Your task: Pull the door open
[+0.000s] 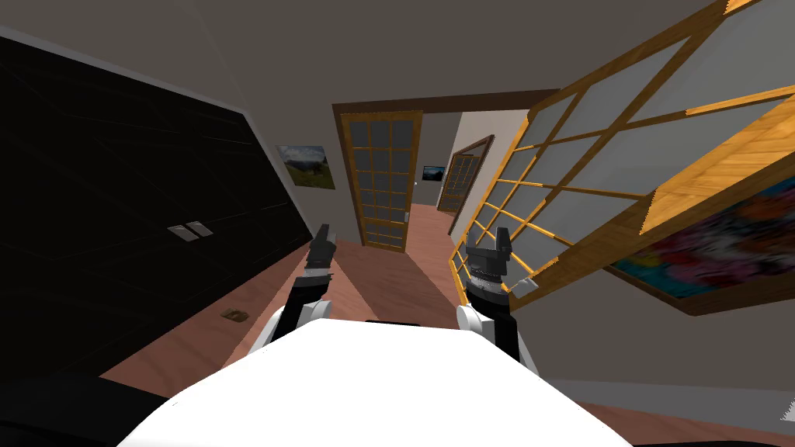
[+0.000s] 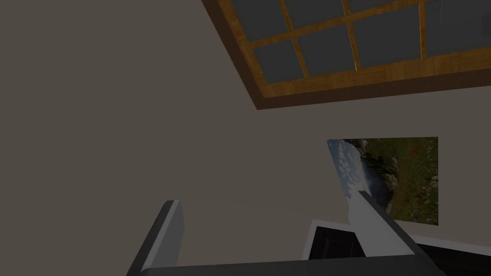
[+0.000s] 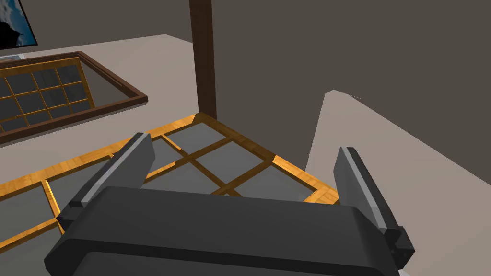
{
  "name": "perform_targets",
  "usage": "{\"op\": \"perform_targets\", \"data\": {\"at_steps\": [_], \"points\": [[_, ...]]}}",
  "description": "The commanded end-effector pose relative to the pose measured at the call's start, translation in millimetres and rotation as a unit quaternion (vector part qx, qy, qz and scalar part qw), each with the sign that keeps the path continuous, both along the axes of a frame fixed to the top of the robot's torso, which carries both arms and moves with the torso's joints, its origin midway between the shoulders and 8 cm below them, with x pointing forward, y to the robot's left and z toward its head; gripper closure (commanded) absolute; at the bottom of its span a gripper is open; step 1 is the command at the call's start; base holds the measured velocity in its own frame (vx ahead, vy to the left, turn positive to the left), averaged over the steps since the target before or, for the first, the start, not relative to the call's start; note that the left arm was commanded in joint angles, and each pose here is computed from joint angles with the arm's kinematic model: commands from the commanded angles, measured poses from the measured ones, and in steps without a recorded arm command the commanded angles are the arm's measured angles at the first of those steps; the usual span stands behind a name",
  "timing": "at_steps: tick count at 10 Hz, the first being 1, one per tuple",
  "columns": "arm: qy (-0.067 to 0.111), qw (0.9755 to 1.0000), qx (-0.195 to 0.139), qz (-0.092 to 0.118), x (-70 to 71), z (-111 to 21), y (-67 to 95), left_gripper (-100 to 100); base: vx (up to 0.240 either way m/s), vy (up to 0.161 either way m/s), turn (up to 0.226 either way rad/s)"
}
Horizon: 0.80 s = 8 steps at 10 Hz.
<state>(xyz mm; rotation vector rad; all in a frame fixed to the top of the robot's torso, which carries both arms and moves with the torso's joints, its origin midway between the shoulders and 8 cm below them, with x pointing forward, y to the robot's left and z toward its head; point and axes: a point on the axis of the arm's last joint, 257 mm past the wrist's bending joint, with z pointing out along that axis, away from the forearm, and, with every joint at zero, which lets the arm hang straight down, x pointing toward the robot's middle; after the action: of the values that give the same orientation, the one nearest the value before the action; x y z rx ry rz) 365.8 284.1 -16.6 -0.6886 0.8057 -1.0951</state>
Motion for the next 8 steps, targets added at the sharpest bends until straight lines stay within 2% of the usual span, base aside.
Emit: {"op": "perform_targets", "data": {"at_steps": [1, 4, 8], "points": [[0.01, 0.9997, 0.021, 0.008, 4.4, -10.5, 1.9, -100, 0.076, -0.024, -0.07], [0.024, 0.9981, 0.053, 0.022, 10.8, -26.9, 5.8, -100, 0.129, -0.037, -0.045], [0.044, 0.9936, 0.095, 0.041, 18.8, -49.5, 12.3, -100, 0.119, -0.055, -0.048]]}}
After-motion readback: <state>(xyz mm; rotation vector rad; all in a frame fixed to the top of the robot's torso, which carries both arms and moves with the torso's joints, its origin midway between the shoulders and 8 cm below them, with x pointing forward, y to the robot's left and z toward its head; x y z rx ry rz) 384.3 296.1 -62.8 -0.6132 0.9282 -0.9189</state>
